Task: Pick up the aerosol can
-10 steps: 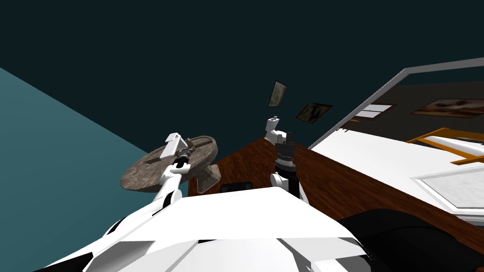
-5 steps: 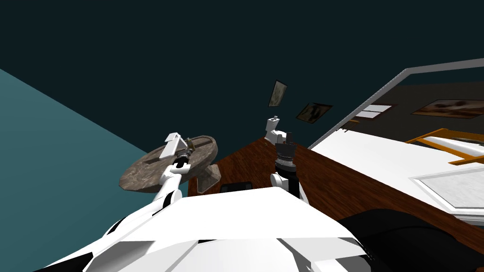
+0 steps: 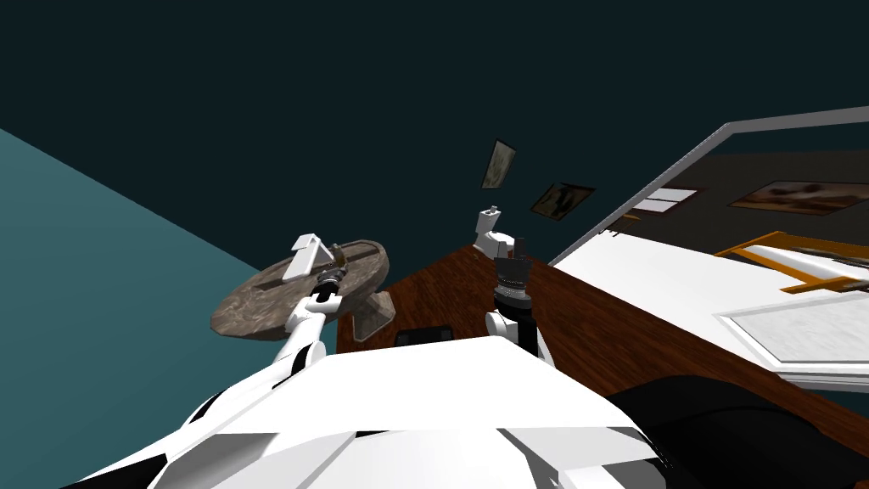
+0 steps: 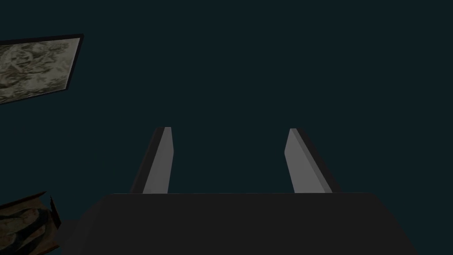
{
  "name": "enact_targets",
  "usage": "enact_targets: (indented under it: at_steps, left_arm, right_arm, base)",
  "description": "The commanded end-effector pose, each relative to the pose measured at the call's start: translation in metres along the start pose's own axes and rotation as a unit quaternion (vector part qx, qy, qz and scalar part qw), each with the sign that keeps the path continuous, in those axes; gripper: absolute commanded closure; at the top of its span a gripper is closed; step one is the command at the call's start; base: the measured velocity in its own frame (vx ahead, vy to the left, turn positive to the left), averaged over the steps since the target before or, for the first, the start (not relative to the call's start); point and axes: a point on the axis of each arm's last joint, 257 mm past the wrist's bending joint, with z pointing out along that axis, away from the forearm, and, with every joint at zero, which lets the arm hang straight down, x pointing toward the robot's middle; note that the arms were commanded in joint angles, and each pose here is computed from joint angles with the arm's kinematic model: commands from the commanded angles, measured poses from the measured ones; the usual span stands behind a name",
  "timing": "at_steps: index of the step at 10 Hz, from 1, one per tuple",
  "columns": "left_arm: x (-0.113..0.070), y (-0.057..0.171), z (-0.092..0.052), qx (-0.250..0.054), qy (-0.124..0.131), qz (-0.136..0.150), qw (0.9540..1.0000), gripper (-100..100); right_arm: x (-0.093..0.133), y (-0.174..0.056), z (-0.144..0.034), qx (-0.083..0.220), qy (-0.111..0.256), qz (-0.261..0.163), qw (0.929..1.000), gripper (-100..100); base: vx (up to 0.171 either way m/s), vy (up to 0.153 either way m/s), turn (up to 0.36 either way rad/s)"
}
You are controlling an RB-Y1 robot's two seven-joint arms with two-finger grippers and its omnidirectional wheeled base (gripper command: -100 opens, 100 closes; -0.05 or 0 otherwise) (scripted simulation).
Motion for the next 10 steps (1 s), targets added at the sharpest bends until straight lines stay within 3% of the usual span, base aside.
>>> enact_targets:
  at_steps: [1, 4, 6, 10]
  left_arm:
    - [0.026, 0.001, -0.008, -0.005, 0.026, -0.003, 0.9996, -100]
    - [0.032, 0.003, -0.008, -0.008, 0.035, -0.004, 0.9994, -100]
    - [0.027, 0.004, -0.002, -0.012, 0.038, -0.008, 0.9992, -100]
    - [-0.007, -0.004, 0.012, -0.008, 0.012, -0.009, 0.9999, -100]
  right_arm:
    - [0.000, 0.000, 0.000, 0.000, 0.000, 0.000, 1.0000, 0]
    - [0.000, 0.000, 0.000, 0.000, 0.000, 0.000, 1.0000, 0]
    - [0.000, 0.000, 0.000, 0.000, 0.000, 0.000, 1.0000, 0]
    - [0.000, 0.000, 0.000, 0.000, 0.000, 0.000, 1.0000, 0]
  base:
    - [-0.141, -0.033, -0.013]
    - [-0.058, -0.027, 0.002]
    - [0.041, 0.036, -0.020]
    - [0.150, 0.084, -0.049]
